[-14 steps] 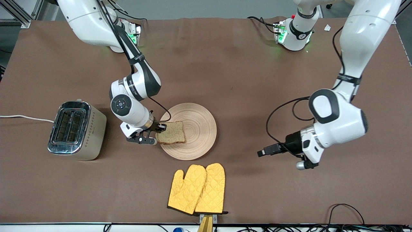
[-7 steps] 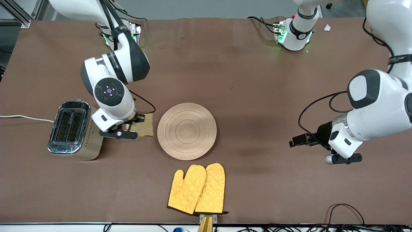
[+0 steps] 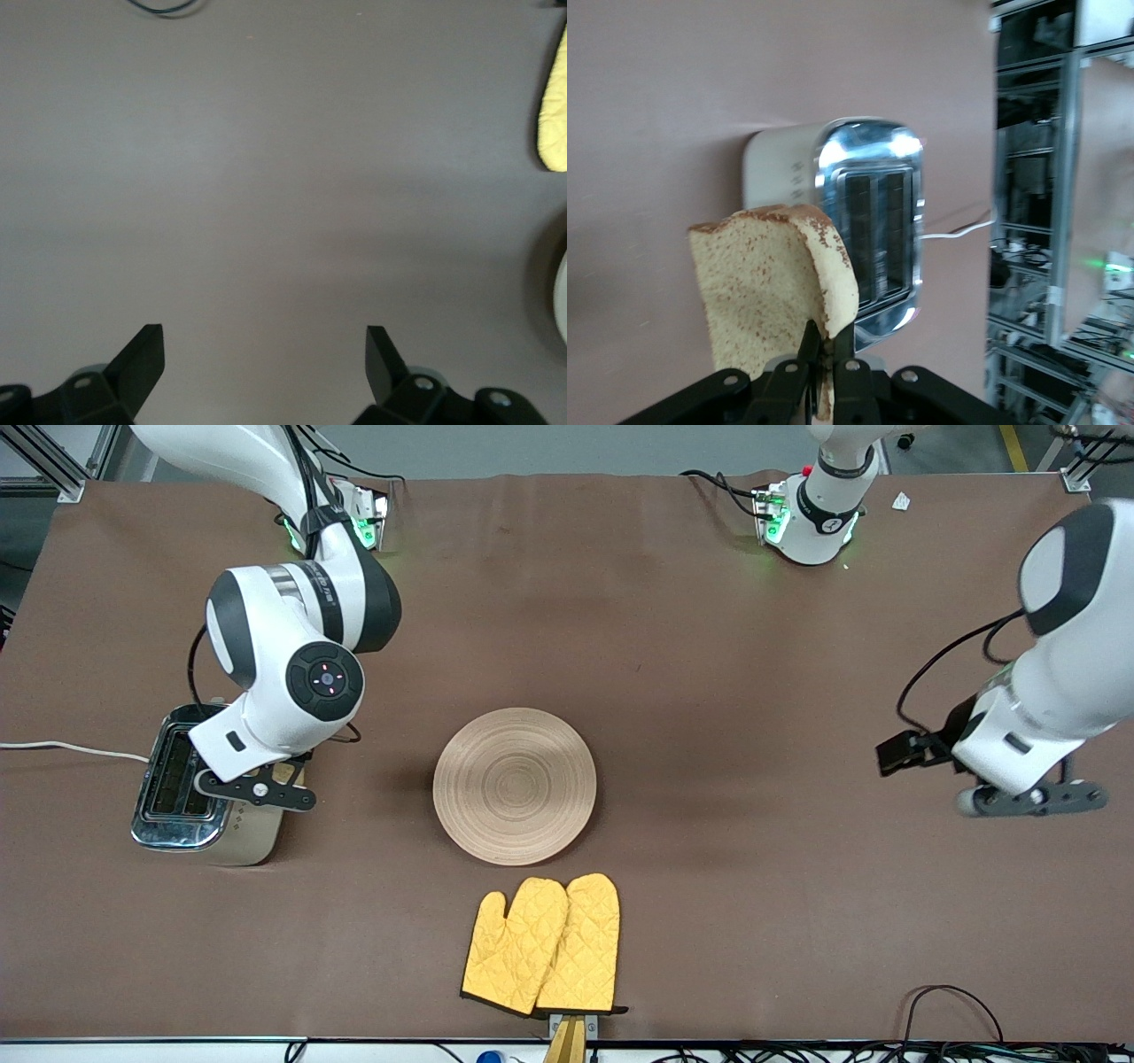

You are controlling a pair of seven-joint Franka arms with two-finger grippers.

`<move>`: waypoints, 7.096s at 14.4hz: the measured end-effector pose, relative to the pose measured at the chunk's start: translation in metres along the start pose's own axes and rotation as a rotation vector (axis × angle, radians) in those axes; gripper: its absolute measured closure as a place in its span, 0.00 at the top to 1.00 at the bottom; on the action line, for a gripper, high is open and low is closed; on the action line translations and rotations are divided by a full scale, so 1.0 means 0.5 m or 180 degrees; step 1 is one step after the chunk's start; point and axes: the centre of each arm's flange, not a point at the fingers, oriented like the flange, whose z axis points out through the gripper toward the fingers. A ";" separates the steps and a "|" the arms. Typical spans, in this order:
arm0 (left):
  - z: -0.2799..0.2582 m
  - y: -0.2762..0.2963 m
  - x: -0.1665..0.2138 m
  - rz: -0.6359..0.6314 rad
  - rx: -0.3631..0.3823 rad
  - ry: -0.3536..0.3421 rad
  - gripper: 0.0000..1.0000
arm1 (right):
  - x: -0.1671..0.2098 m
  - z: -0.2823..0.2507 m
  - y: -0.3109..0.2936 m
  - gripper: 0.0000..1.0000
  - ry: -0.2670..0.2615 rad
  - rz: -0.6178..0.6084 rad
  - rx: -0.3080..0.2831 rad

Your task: Move plate and put bread in toaster

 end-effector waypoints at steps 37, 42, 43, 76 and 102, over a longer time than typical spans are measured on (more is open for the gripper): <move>-0.166 -0.084 -0.174 -0.0186 -0.0107 -0.0141 1.00 | -0.035 0.202 0.141 0.09 0.0182 0.0131 -0.0366; -0.164 -0.085 -0.173 -0.0184 -0.0101 -0.0145 1.00 | -0.034 0.203 0.137 0.09 0.0221 0.0125 -0.0349; -0.164 -0.084 -0.172 -0.0181 -0.0101 -0.0145 1.00 | -0.033 0.201 0.137 0.09 0.0248 0.0156 -0.0349; -0.174 -0.088 -0.177 -0.0174 0.0011 -0.0162 1.00 | -0.003 0.169 0.121 1.00 0.0059 0.0720 0.0422; -0.170 -0.101 -0.183 -0.0102 0.0022 -0.0251 1.00 | -0.121 0.069 0.598 1.00 0.0197 -0.0241 0.2416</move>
